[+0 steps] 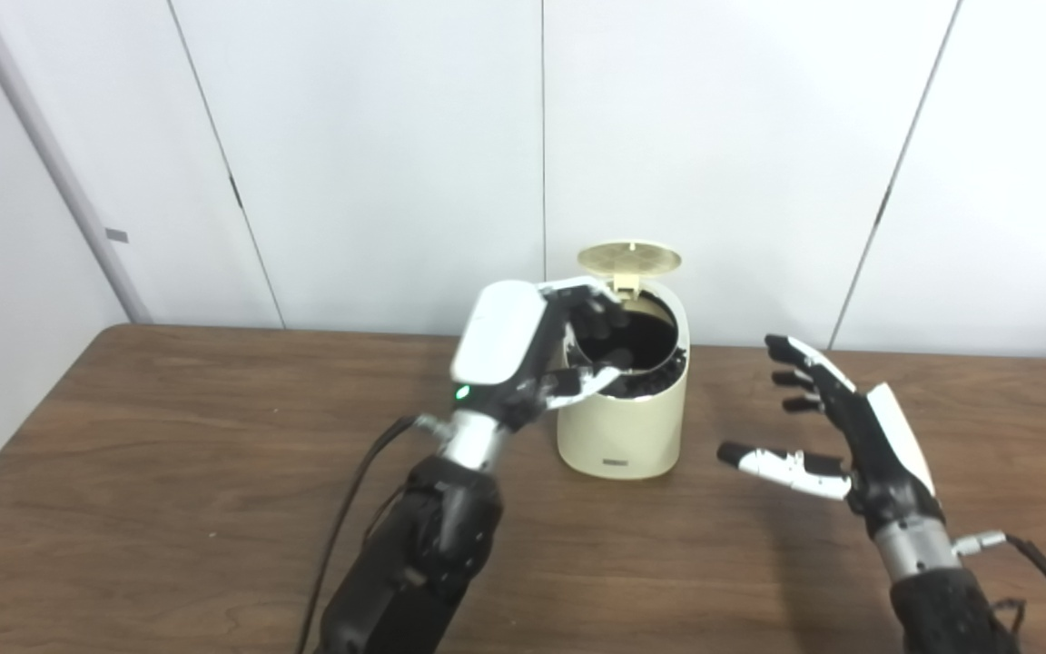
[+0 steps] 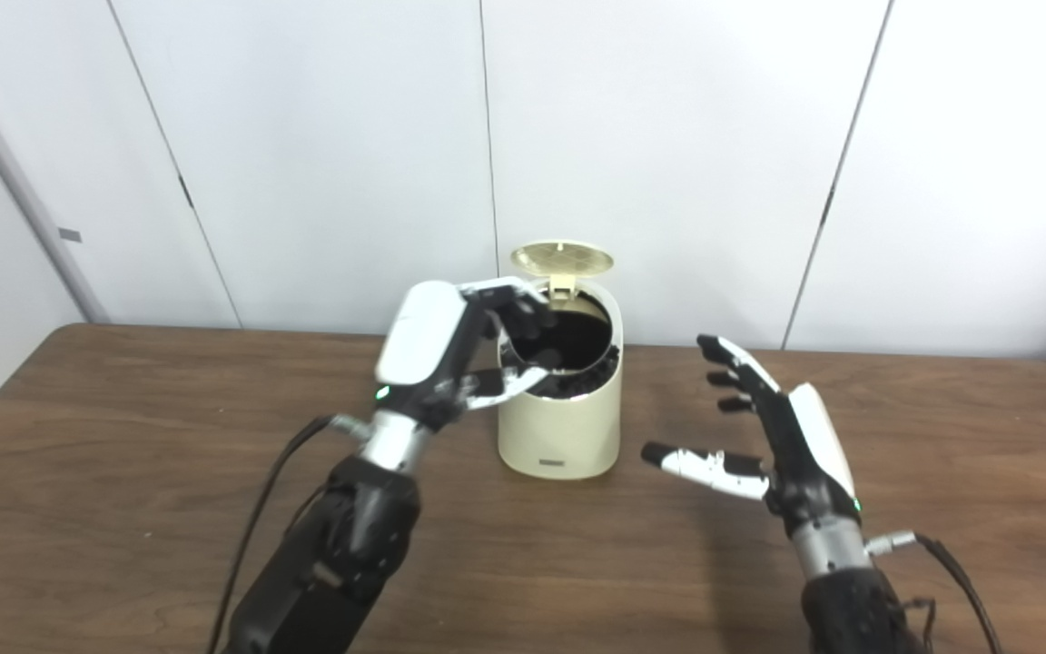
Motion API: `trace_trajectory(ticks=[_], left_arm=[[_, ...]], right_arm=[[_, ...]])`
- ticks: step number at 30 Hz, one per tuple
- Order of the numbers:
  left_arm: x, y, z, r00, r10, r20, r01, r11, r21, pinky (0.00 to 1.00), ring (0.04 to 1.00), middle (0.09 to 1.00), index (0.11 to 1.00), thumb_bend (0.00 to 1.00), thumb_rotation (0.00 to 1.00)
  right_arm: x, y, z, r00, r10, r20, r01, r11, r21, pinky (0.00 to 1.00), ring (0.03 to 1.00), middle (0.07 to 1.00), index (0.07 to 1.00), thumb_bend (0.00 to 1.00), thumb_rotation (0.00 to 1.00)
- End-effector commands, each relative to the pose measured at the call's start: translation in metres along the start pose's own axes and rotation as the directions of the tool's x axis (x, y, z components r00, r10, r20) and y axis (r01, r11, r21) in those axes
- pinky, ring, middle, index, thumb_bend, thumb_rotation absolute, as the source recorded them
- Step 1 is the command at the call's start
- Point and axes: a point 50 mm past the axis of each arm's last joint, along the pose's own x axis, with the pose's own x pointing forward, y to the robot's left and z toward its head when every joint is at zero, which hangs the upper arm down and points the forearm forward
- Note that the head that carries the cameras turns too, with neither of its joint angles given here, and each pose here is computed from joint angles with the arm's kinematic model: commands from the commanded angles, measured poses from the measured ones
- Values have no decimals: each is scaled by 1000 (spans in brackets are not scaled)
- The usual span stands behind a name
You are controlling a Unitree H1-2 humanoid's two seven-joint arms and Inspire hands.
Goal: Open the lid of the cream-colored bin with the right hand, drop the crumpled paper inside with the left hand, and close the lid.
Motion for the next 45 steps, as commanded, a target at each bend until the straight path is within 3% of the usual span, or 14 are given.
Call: trace_trajectory(ticks=[1,2,5,11,12,13,15,19,21,24,32,45], left_arm=[[5,23,11,991,127,41,-125,991,-54,418,533,498,496,514,0],[0,27,10,989,145,12,-144,987,-76,419,544,502,493,514,0],[-17,38,7,978,201,-59,-209,962,-176,436,580,644,498,505,61],[-56,55,-4,958,234,-167,-276,911,-306,518,640,706,499,502,71],[-61,57,-6,956,231,-179,-277,909,-311,546,657,717,646,558,124],[-67,57,-9,955,223,-195,-276,909,-313,555,663,721,697,577,142],[-76,57,-14,953,210,-220,-274,907,-319,580,678,736,757,597,165],[-89,54,-22,948,184,-261,-266,907,-327,618,706,747,783,606,200],[-93,52,-25,947,168,-274,-256,911,-325,623,709,746,785,609,191],[-99,49,-29,944,152,-294,-248,913,-323,610,707,740,780,624,198],[-107,41,-33,936,131,-326,-240,916,-322,650,726,740,779,638,157],[-105,38,-30,937,117,-328,-227,920,-320,653,730,745,781,650,161]], right_arm=[[18,-19,19,993,-53,105,55,998,-15,721,809,853,839,726,455],[20,-20,20,992,-54,112,55,998,-10,729,815,854,839,738,475],[26,-22,19,990,-53,132,52,999,10,757,837,888,839,749,494],[39,-24,28,984,-30,178,29,1000,9,742,857,943,836,774,527],[41,-24,30,982,-26,185,26,1000,4,726,862,962,834,787,538],[44,-25,34,979,-18,202,20,1000,-8,721,864,968,833,792,541],[49,-26,40,972,0,235,10,999,-40,784,899,904,845,785,549],[60,-30,57,952,63,298,-21,990,-139,865,901,875,868,748,587],[66,-32,69,944,100,314,-42,982,-184,881,888,884,881,735,608],[77,-35,85,932,138,337,-61,972,-228,811,882,886,876,741,654],[97,-36,112,920,186,344,-81,951,-299,702,880,883,870,773,706],[103,-32,122,925,199,323,-75,931,-358,806,947,897,870,761,671]])
